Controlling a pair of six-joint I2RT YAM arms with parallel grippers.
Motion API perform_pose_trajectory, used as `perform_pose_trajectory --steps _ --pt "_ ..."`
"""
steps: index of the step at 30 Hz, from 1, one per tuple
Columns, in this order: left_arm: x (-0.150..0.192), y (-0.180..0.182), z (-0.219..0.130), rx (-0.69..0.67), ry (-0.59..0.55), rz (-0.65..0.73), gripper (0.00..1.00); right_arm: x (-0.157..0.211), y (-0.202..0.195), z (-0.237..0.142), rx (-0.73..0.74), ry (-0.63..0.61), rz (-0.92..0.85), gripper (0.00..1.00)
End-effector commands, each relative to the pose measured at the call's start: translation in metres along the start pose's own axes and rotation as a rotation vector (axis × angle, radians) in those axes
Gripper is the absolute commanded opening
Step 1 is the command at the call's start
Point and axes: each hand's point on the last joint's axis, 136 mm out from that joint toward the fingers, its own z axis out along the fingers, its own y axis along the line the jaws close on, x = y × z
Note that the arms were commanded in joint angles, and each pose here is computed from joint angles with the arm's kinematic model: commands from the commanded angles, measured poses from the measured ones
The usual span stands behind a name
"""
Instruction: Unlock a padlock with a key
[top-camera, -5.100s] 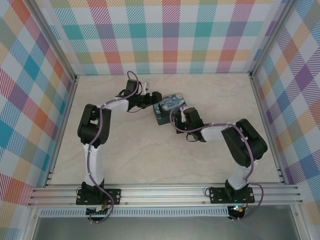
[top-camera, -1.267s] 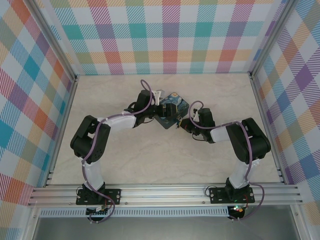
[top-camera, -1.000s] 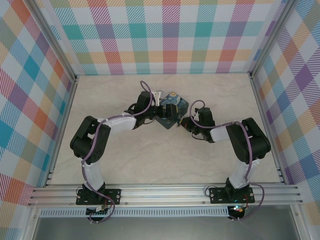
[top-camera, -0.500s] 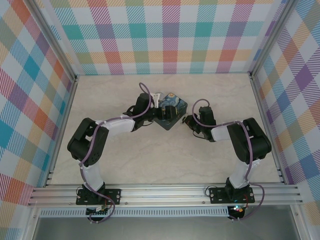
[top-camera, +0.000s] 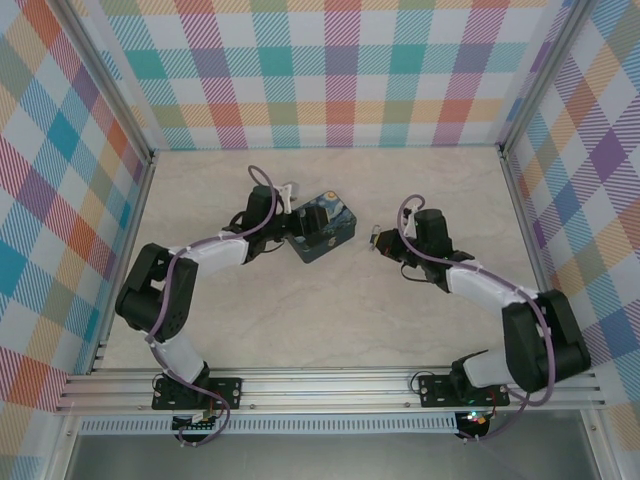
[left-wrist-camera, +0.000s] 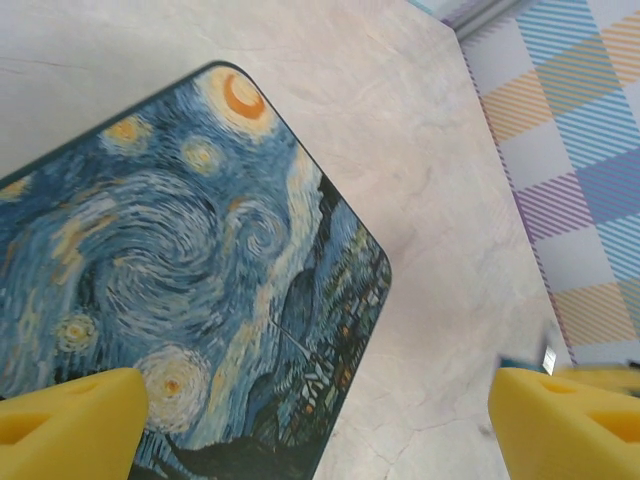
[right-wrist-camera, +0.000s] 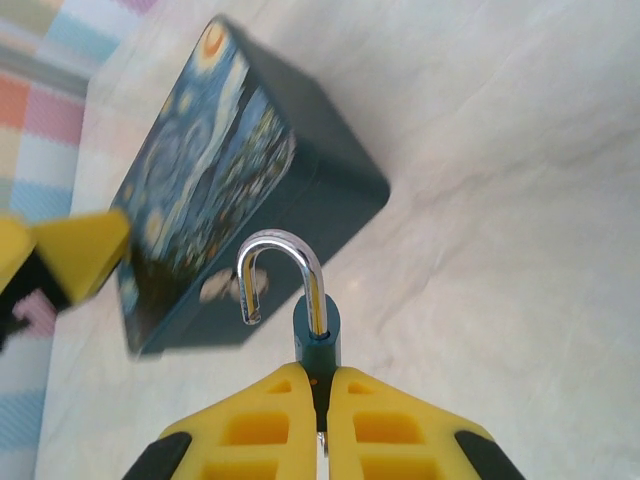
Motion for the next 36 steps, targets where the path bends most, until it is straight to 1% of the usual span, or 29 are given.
perform_pose_trajectory --steps 1,4,8,11,13,17,22,26,29,31,34,36 --pt "0.008 0.018 -0.013 -0.054 0.039 -0.042 0.9 0.057 0.006 -0.02 -0.052 0.241 0.002 0.09" --pt "-0.009 0.001 -0.024 -0.011 -0.014 -0.011 0.93 0.085 0.012 -0.032 -0.083 0.327 0.037 0.09" --pt "-0.026 -0.02 -0.045 0.015 -0.079 0.014 1.0 0.111 0.015 -0.035 -0.09 0.381 0.096 0.09" --pt "-0.03 -0.028 -0.065 0.016 -0.112 0.029 1.0 0.125 0.011 -0.03 -0.072 0.405 0.141 0.1" --pt "-0.029 -0.03 -0.082 0.007 -0.147 0.035 1.0 0.132 0.01 -0.023 -0.076 0.418 0.169 0.1" --pt "-0.018 -0.019 -0.109 -0.03 -0.172 0.013 1.0 0.142 0.016 -0.007 -0.085 0.453 0.171 0.1" --pt "0.002 -0.007 -0.141 -0.073 -0.207 -0.023 1.0 0.152 0.011 0.014 -0.029 0.488 0.174 0.1" --pt "0.013 -0.001 -0.158 -0.098 -0.231 -0.034 1.0 0.159 0.003 0.025 -0.005 0.505 0.202 0.11" --pt "0.018 0.003 -0.167 -0.116 -0.24 -0.042 1.0 0.162 -0.003 0.028 0.013 0.508 0.214 0.16" --pt "0.019 0.006 -0.172 -0.132 -0.249 -0.046 1.0 0.162 -0.006 0.026 0.024 0.496 0.209 0.26" --pt "0.017 0.012 -0.179 -0.175 -0.271 -0.044 1.0 0.154 -0.004 0.02 0.036 0.47 0.166 0.35" --pt "0.014 0.016 -0.184 -0.21 -0.295 -0.035 1.0 0.145 -0.001 0.013 0.051 0.446 0.12 0.4"
